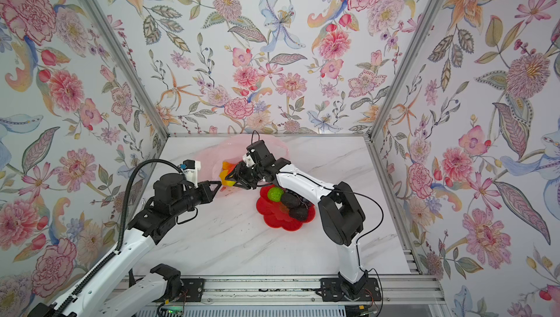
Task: Place the fruits into the plastic bag
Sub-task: Place the fruit in the plastic bag.
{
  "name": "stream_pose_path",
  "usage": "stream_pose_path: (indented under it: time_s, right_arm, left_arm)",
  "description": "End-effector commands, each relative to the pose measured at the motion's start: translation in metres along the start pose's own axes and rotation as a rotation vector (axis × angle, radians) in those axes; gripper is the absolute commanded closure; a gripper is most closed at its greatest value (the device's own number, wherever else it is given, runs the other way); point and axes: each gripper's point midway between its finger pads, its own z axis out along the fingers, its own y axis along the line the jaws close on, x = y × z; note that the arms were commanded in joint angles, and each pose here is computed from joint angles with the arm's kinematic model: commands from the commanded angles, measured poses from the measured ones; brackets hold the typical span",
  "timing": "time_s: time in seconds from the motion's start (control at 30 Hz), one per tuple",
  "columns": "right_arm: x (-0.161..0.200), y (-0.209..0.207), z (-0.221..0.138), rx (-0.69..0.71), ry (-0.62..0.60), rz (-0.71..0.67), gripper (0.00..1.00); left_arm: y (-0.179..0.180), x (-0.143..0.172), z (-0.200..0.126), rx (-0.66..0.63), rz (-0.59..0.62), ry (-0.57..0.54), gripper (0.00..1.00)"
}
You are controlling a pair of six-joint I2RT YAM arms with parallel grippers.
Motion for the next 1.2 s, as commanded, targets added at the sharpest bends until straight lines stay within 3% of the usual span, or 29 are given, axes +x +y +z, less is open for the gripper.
stream_pose_path:
  time_s: [0.0,0.67,1.17]
  right_arm:
    - [-0.005,0.0,0.013,0.011,0.011,-0.015,0.68]
    - [-0.033,-0.02,0.087,0.017,0.071,0.009,0.64]
    - [-0.034,-0.006,0.114,-0.066,0.118,0.003,0.57]
  left_arm:
    - [0.001,0.001,-0.001,0.009,-0.007,-0.004,1.0]
    - [0.005,0.01,-0.001,0.026,-0.052,-0.008,1.0]
    - [0.014,0.019,0.001,0.018,-0.109,-0.018,1.0]
